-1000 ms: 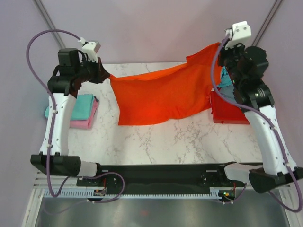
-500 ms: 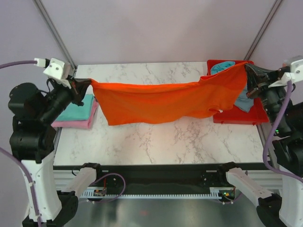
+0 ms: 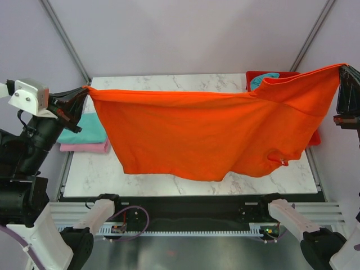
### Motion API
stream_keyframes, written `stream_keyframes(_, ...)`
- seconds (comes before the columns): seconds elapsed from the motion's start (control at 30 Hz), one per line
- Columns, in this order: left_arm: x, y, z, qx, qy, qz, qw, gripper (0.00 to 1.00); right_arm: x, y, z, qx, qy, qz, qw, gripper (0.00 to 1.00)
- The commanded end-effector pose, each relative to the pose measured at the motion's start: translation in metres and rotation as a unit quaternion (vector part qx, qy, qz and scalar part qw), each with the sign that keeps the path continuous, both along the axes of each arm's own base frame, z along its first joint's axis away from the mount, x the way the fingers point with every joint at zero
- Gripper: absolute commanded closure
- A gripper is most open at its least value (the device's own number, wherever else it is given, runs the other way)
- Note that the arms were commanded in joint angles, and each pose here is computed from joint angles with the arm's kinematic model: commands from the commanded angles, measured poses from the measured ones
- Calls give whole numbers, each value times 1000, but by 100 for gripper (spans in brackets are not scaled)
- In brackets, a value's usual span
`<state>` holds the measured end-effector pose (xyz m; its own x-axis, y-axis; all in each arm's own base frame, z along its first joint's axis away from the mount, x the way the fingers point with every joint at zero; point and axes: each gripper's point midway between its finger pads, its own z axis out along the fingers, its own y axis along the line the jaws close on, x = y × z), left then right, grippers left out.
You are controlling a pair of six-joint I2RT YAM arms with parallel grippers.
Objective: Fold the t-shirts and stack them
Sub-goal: Flatten the tshirt out
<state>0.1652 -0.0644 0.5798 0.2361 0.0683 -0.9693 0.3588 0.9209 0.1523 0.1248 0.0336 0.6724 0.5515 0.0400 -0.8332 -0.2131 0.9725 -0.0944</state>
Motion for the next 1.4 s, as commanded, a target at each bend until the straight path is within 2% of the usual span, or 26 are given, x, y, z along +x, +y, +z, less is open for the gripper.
stream_keyframes(0.0,29,11,-3,18,9,32,999,98,30,8,0,5,12,7,1000,100)
stream_keyframes(0.1,56,16,-42,39,60,46,996,98,62,16,-31,-10,54,9,998,100)
stream_keyframes(0.2,68,21,-66,52,84,59,993,98,90,23,-66,-24,91,12,996,100)
stream_keyframes(0.3,90,24,-111,58,139,66,986,98,123,31,-106,-32,140,17,989,100)
stream_keyframes(0.4,120,24,-180,62,223,62,971,98,166,45,-157,-41,196,32,979,100)
stream_keyframes(0.43,127,23,-192,62,234,61,968,98,178,49,-165,-44,195,35,979,100)
stream_keyframes(0.5,145,22,-232,63,277,55,957,98,213,57,-217,-61,243,39,967,100)
stream_keyframes(0.53,157,22,-235,63,269,57,959,98,227,59,-225,-65,239,37,968,100)
stream_keyframes(0.6,180,23,-263,71,298,60,950,98,263,67,-270,-88,284,39,954,100)
stream_keyframes(0.67,203,26,-274,78,302,68,948,98,288,71,-286,-97,291,35,951,100)
stream_keyframes(0.7,218,27,-293,83,321,70,941,98,310,76,-315,-106,319,38,941,100)
stream_keyframes(0.77,238,31,-304,89,320,80,940,98,332,82,-336,-114,333,42,935,100)
stream_keyframes(0.8,247,31,-311,93,326,81,937,98,351,85,-371,-118,366,44,922,100)
stream_keyframes(0.87,269,35,-339,97,348,91,928,98,374,88,-387,-120,380,39,916,100)
stream_keyframes(0.9,275,37,-346,99,352,96,926,98,392,89,-424,-124,413,35,901,100)
stream_keyframes(0.93,286,39,-368,103,371,100,918,98,402,87,-438,-127,426,26,895,100)
stream_keyframes(0.97,296,41,-374,107,365,104,919,98,416,86,-436,-127,423,22,897,100)
stream_keyframes(1.0,302,41,-381,109,369,104,917,98,430,87,-473,-132,453,20,882,100)
stream_keyframes(1.07,319,40,-412,112,396,102,906,98,454,86,-476,-123,451,6,884,100)
stream_keyframes(1.1,333,40,-411,106,392,104,908,98,465,85,-505,-124,471,2,873,100)
stream_keyframes(1.17,350,39,-435,103,410,102,900,98,491,84,-496,-120,453,-17,883,100)
stream_keyframes(1.2,364,37,-426,101,398,103,906,98,502,82,-519,-122,465,-26,877,100)
stream_keyframes(1.23,372,36,-426,99,393,106,908,98,518,81,-500,-115,443,-35,888,100)
stream_keyframes(1.27,381,37,-443,103,404,108,903,98,526,82,-498,-113,436,-40,892,100)
stream_keyframes(1.3,393,37,-432,102,389,111,909,98,534,82,-510,-114,439,-41,890,100)
stream_keyframes(1.37,406,39,-442,105,390,119,907,98,550,81,-491,-108,412,-53,903,100)
